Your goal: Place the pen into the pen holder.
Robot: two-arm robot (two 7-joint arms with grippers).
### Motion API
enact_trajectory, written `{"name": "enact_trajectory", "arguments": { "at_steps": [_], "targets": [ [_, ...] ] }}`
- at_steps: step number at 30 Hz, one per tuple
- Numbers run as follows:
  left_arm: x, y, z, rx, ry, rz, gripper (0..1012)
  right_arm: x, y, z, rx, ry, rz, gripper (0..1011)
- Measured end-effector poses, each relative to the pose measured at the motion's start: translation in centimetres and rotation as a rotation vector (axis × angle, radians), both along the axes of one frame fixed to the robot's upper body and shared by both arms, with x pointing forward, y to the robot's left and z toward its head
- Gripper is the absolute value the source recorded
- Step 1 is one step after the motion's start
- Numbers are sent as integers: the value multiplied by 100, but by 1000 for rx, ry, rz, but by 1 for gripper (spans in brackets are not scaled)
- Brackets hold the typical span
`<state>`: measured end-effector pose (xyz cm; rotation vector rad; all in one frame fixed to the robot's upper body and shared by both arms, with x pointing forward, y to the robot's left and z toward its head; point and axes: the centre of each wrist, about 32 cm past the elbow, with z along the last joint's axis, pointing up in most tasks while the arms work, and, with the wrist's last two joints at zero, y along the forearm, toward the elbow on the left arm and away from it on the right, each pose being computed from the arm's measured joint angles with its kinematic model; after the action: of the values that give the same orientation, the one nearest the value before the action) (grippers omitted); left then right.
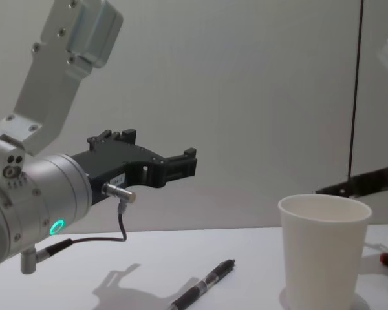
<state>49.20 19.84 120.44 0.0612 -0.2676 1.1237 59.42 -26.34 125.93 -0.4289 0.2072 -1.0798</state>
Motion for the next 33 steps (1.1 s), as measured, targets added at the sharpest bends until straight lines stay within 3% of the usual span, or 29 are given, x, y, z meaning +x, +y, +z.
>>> {"name": "enact_trajectory", "arguments": {
  "at_steps": [19, 33],
  "targets": [
    [0, 0, 0, 0, 0, 0, 1001, -220, -252, -144, -15, 23, -92, 1001],
    [0, 0, 0, 0, 0, 0, 1001, -304, -358, -319, 9, 49, -84, 1001]
  ]
}}
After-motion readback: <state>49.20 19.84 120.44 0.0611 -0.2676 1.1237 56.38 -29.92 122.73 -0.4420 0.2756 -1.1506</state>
